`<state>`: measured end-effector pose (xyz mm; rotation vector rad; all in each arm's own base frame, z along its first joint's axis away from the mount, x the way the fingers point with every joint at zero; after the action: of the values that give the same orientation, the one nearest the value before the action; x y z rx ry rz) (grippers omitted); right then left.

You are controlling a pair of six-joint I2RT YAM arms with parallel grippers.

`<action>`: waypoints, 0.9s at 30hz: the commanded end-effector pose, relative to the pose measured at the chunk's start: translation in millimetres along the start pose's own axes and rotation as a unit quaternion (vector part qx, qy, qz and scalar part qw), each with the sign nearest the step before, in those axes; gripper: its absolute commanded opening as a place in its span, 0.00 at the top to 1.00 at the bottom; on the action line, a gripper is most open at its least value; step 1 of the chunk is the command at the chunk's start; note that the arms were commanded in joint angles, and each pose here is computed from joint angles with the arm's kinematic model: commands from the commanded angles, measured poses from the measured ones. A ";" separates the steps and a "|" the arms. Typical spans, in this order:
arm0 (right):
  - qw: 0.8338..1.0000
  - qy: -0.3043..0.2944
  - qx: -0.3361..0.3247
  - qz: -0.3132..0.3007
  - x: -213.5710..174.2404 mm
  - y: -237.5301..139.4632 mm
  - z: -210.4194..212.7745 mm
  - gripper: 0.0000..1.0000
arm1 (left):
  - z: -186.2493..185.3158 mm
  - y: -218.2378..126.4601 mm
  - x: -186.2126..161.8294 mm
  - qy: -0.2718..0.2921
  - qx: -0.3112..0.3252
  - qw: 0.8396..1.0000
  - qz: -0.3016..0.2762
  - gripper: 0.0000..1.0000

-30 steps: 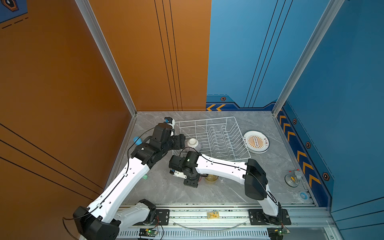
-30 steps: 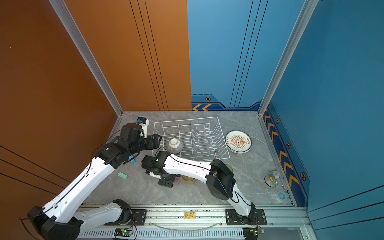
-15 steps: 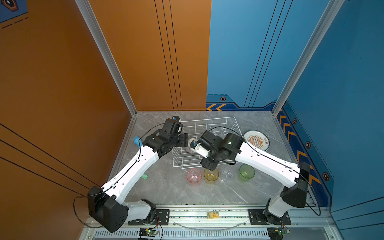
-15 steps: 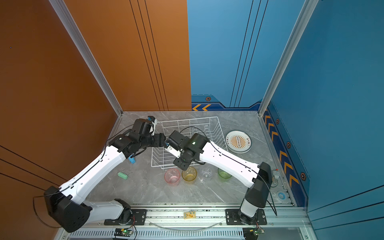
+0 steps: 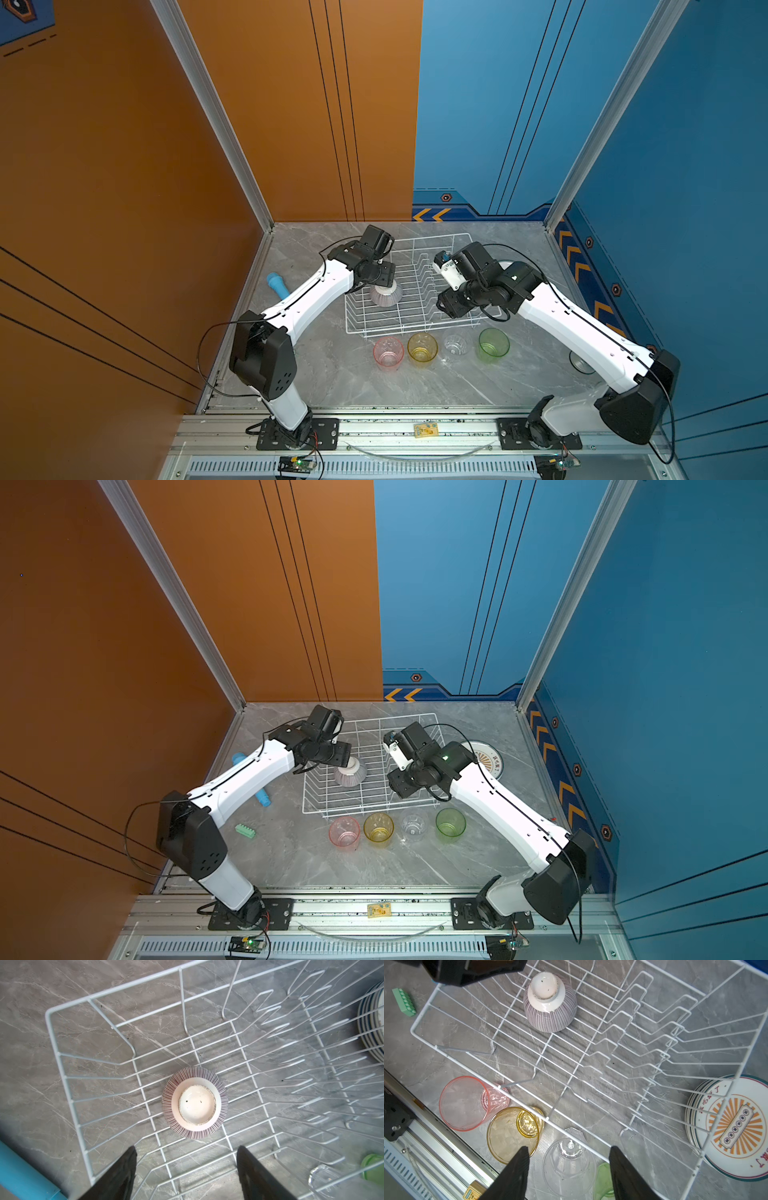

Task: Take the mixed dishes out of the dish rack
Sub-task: 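Raise the right gripper while the left gripper reaches to the striped bowl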

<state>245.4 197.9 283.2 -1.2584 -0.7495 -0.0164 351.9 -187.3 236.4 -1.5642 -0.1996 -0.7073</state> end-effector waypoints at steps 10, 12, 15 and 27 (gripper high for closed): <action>0.999 0.040 0.020 -0.026 -6.2 -5.5 -17.5 0.39 | -17.6 41.7 1.8 0.029 -0.007 0.998 0.057 0.25; 0.998 0.042 0.022 -0.028 -6.4 -5.7 -18.4 0.39 | -18.6 46.7 1.3 0.032 -0.005 0.997 0.065 0.25; 0.998 0.044 0.024 -0.032 -6.8 -6.6 -19.7 0.39 | -19.2 55.5 -0.8 0.036 -0.002 0.996 0.080 0.25; 0.997 0.053 0.026 -0.039 -8.7 -7.8 -24.9 0.39 | -19.1 74.8 -5.4 0.041 0.007 0.994 0.105 0.27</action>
<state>250.5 172.2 277.8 -1.1982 -0.7039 -0.0988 379.2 -212.7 169.0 -1.5209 0.0001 -0.6023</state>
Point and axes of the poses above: each gripper's point midway between its finger pads, its own y axis out along the fingers, its own z axis along the line the jaws close on, x = y × z, the point moved 7 cm from there along -y, back along the fingers, and after that the axes turned 7 degrees about y, right-handed, at the moved point
